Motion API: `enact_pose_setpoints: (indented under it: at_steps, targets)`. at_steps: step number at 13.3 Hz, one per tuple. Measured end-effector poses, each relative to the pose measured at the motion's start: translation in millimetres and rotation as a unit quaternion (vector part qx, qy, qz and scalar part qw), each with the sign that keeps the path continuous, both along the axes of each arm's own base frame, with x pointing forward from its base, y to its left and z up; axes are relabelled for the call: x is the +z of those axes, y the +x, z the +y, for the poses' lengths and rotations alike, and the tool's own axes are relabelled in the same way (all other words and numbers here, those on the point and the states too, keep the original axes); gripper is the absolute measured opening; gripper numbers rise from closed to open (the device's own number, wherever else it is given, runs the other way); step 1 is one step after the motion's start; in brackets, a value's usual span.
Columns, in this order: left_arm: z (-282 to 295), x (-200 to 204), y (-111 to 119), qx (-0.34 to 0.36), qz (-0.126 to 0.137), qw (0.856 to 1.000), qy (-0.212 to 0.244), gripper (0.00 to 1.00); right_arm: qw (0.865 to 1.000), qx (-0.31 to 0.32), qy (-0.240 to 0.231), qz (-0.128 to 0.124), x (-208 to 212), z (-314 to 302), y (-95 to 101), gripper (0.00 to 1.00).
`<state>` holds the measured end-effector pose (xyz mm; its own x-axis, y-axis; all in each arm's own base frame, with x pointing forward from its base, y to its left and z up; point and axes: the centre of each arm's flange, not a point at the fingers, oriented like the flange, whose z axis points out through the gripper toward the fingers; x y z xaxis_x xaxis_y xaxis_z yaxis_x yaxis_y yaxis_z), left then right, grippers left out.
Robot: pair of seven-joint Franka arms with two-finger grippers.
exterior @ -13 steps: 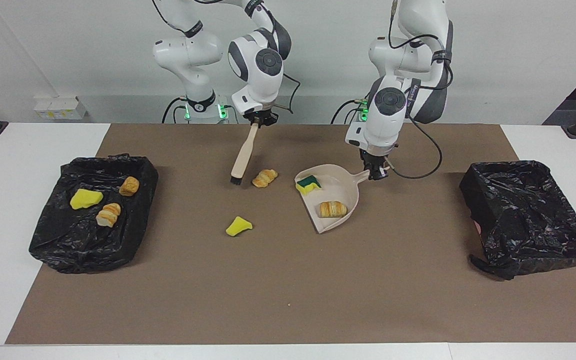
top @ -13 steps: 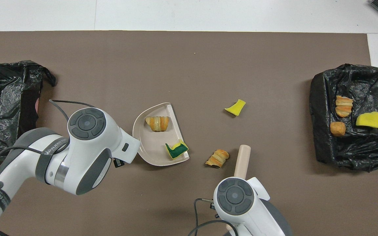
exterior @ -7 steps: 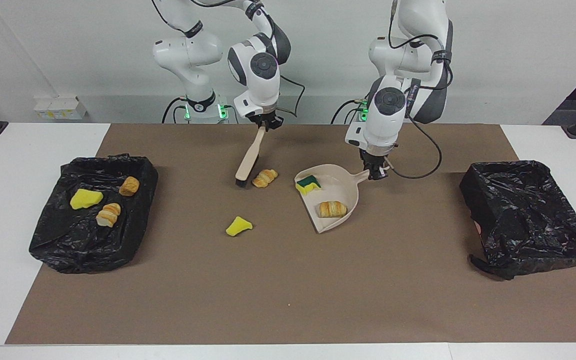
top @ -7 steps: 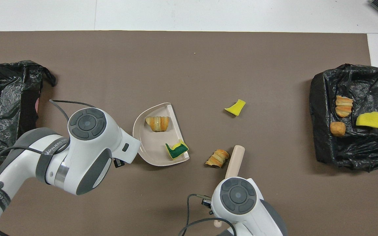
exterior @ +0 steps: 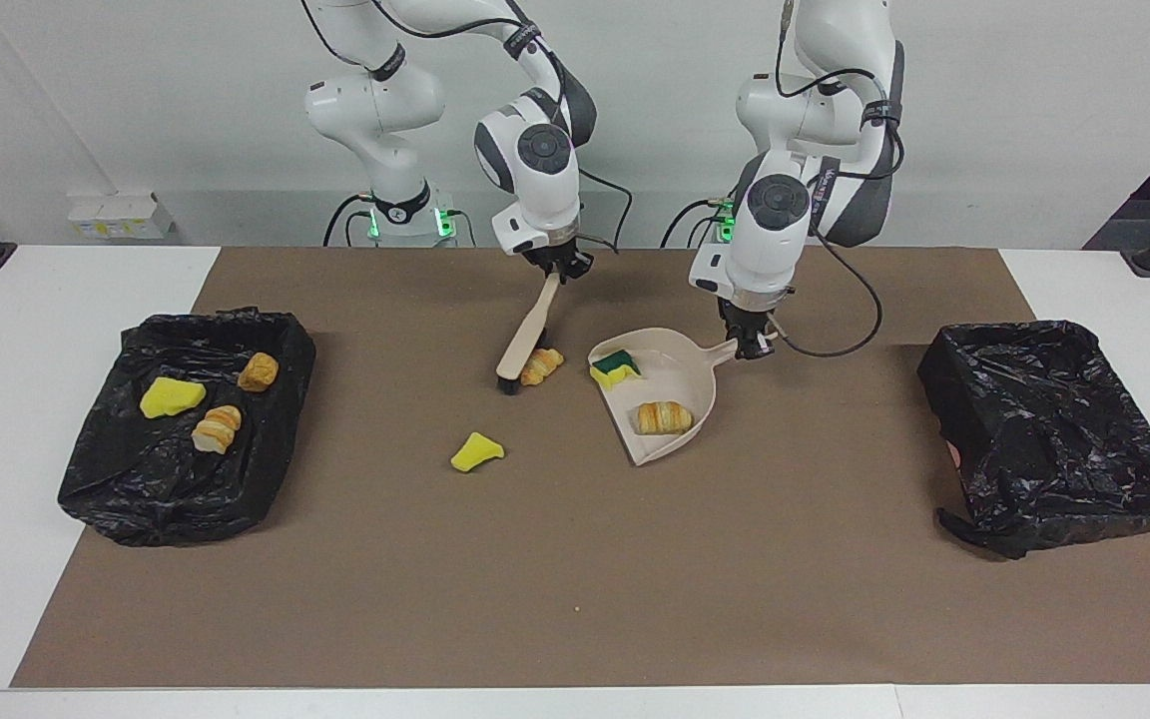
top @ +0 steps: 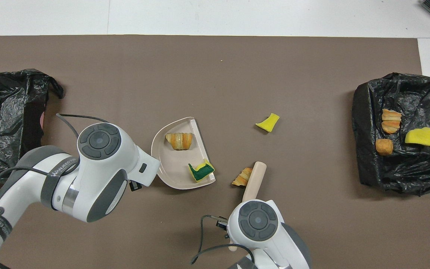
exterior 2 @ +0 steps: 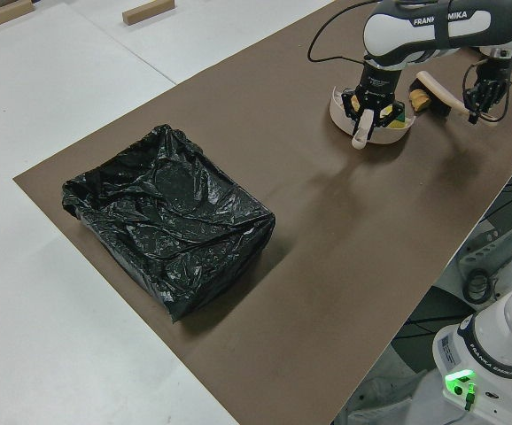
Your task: Sweep and dump trash in bin
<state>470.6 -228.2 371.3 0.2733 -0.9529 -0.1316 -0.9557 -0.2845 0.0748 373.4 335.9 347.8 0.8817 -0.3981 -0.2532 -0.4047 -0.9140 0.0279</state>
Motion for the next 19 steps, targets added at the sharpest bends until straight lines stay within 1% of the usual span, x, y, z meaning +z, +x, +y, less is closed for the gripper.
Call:
enact_pose_setpoints:
  at_steps: [2,3,4,5,6,8,12,15,17,18,19]
  targets:
    - [0.0,0.0,0.0,0.0,0.0,1.0,0.0,0.31,1.0,-0.011,0.019,-0.002,-0.9,7.0,28.9,0.26]
    - [0.0,0.0,0.0,0.0,0.0,1.0,0.0,0.31,1.0,-0.005,0.025,-0.004,-2.5,10.3,39.7,0.26]
    - [0.0,0.0,0.0,0.0,0.0,1.0,0.0,0.31,1.0,0.011,0.028,-0.007,-3.8,13.7,44.6,0.26]
    - [0.0,0.0,0.0,0.0,0.0,1.0,0.0,0.31,0.999,0.031,0.031,-0.01,-4.0,18.4,45.3,0.26]
    - [0.0,0.0,0.0,0.0,0.0,1.0,0.0,0.31,0.998,0.047,0.035,-0.012,-2.3,24.4,42.7,0.26]
    - [0.0,0.0,0.0,0.0,0.0,1.0,0.0,0.31,0.997,0.071,0.04,-0.015,2.7,41.8,31.1,0.26]
    - [0.0,-0.1,0.0,0.0,0.0,1.0,0.0,0.31,0.991,0.125,0.046,-0.016,18.4,84.7,-6.3,0.26]
    - [0.6,-0.4,0.1,0.006,0.0,1.0,0.001,0.31,0.987,0.149,0.05,-0.026,36.4,100.0,-24.9,0.26]
    - [1.7,-0.4,0.6,0.034,-0.002,0.999,0.003,0.31,0.982,0.177,0.05,-0.029,47.8,95.6,-27.1,0.26]
    - [1.9,-0.4,0.7,0.042,-0.003,0.999,0.004,0.31,0.979,0.193,0.051,-0.034,56.7,87.7,-22.9,0.26]
    - [2.0,-0.4,0.7,0.048,-0.004,0.999,0.004,0.31,0.977,0.203,0.052,-0.04,67.6,74.8,-14.6,0.26]
